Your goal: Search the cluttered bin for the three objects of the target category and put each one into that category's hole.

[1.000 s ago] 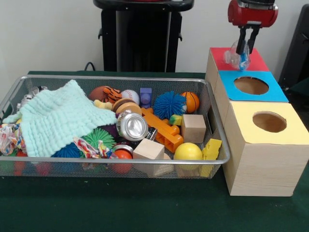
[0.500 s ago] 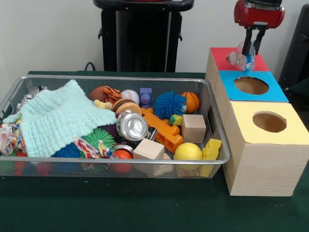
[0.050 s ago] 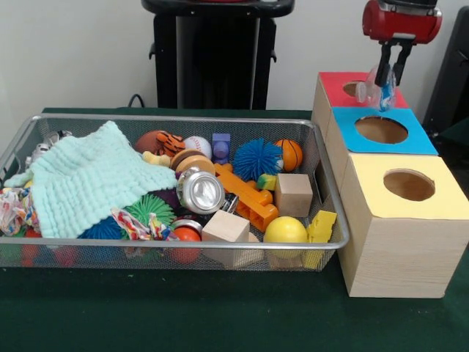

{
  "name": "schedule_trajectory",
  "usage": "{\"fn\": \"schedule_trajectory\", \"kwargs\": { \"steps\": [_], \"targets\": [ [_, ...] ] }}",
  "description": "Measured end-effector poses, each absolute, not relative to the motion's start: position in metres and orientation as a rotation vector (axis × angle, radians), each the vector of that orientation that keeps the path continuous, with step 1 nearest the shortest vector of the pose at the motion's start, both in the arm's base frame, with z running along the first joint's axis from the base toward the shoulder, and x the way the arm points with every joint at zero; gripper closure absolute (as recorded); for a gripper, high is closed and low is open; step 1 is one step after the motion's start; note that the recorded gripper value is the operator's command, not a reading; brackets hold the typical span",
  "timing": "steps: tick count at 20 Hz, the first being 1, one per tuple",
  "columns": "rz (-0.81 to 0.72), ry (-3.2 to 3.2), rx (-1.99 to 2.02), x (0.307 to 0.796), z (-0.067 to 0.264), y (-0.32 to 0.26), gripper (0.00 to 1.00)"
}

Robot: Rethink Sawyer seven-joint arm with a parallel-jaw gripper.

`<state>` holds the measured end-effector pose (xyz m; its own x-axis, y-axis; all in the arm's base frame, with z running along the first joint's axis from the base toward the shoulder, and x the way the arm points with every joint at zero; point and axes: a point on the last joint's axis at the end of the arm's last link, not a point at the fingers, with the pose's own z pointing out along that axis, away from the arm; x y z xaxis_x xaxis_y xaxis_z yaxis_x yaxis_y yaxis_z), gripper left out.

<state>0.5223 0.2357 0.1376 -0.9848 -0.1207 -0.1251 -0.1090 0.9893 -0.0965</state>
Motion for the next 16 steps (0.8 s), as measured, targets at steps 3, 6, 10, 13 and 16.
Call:
{"fn": "schedule_trajectory", "kwargs": {
  "steps": [3,6,10,13,16],
  "targets": [
    [-0.133,2.999,-0.167,0.526,0.139,0.235,1.00],
    [-0.132,2.998,-0.157,0.532,0.142,0.233,1.00],
    [-0.134,3.003,-0.153,0.540,0.148,0.232,1.00],
    [-0.135,3.005,-0.151,0.545,0.151,0.232,1.00],
    [-0.141,3.002,-0.147,0.552,0.153,0.231,1.00]
  ]
}}
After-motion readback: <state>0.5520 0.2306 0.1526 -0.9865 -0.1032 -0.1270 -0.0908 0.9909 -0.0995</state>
